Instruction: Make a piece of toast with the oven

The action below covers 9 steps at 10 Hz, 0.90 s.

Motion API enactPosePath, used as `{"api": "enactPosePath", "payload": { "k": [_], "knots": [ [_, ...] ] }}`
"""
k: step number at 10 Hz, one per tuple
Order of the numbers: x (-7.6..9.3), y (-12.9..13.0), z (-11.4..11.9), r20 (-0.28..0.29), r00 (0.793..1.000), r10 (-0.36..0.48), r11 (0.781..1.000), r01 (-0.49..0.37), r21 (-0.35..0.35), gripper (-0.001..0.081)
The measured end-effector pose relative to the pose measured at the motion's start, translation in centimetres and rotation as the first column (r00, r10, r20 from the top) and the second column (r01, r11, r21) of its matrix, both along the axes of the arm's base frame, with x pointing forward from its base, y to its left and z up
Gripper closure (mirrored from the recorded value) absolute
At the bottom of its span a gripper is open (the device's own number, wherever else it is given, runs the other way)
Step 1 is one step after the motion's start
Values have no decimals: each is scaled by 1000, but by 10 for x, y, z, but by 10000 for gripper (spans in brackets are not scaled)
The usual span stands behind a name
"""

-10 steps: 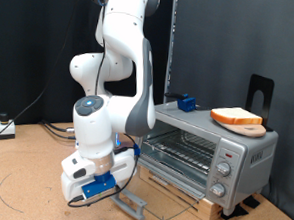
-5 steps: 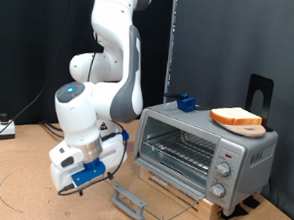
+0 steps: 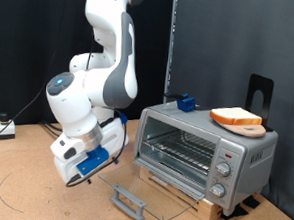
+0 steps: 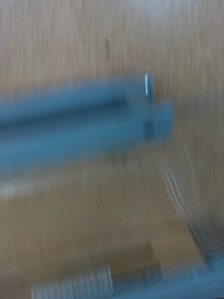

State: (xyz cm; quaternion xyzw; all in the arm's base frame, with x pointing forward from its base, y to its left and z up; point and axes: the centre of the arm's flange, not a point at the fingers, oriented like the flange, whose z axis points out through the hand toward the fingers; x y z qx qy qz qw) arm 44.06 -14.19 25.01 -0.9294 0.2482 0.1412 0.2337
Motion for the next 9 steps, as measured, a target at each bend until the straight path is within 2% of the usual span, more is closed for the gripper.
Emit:
{"api": "enactPosePath", "payload": {
  "k": [1,2,3,6,8,9],
  "knots": [
    [-1,5,13,-2,1000,21,996,-21,91,-1],
    [-1,9,27,8,999,34,988,-34,153,-1],
    [0,12,39,28,999,36,985,-41,170,-1],
    [0,21,79,85,996,31,987,-44,156,-1],
    [-2,30,104,96,995,33,990,-46,130,-1],
    [-9,34,111,98,995,26,993,-37,114,-1]
  ]
}}
